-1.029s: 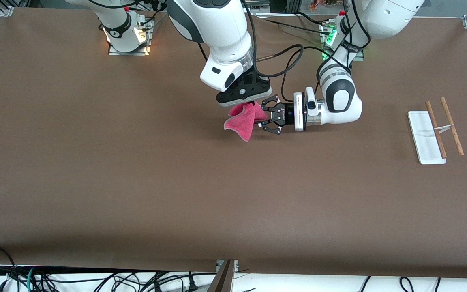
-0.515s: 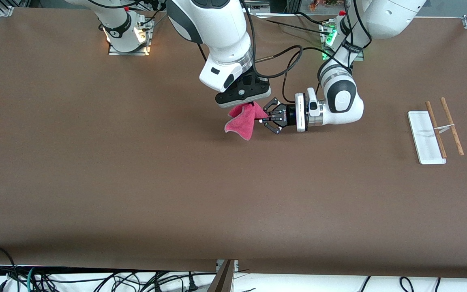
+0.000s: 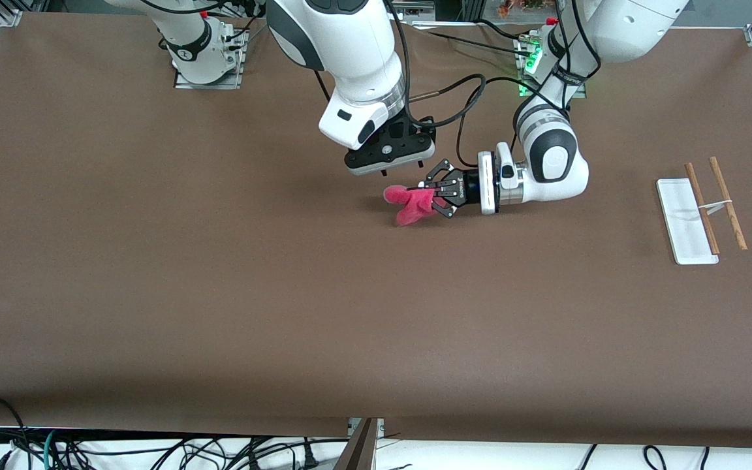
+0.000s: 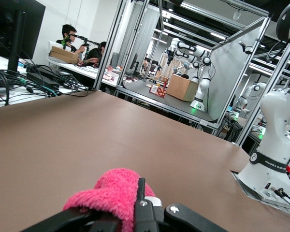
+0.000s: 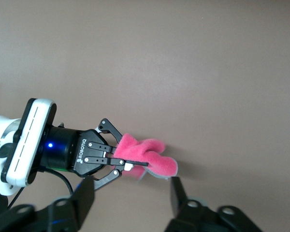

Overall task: Pass towel and hang on rack
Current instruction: 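Open the right gripper and withdraw it while the left gripper holds the towel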

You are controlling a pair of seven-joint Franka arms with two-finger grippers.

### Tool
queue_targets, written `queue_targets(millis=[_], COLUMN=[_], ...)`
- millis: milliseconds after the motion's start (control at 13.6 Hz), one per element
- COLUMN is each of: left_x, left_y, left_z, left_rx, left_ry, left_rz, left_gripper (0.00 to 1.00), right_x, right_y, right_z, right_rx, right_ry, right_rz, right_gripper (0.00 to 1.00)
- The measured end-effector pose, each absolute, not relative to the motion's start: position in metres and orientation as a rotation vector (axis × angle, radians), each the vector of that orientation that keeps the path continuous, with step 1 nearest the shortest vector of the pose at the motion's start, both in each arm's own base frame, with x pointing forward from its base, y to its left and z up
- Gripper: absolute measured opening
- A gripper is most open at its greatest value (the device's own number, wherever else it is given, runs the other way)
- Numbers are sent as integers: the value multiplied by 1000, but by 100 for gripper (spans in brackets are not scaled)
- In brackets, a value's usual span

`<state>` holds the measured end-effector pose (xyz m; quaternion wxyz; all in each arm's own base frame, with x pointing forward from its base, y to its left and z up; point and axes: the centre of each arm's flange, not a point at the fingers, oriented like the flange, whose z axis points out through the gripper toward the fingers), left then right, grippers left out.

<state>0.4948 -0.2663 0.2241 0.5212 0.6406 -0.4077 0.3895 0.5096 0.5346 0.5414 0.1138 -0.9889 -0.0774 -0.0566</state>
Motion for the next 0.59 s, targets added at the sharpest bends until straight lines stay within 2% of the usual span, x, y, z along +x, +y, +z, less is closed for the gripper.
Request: queue_targets(millis=[147,588], left_x=[505,563], left_y=[-257,-225], left_z=[227,261], left_rx=[1573,1847], left_ry=[-959,-1055], left_rz=[933,722], left_gripper=[3,3], right_x=[511,539], right_y=[529,466], right_z=[552,567], right_rx=[-2897,-3008], right_ry=[-253,-455], right_rz=[-191,-161], right_gripper=[100,100])
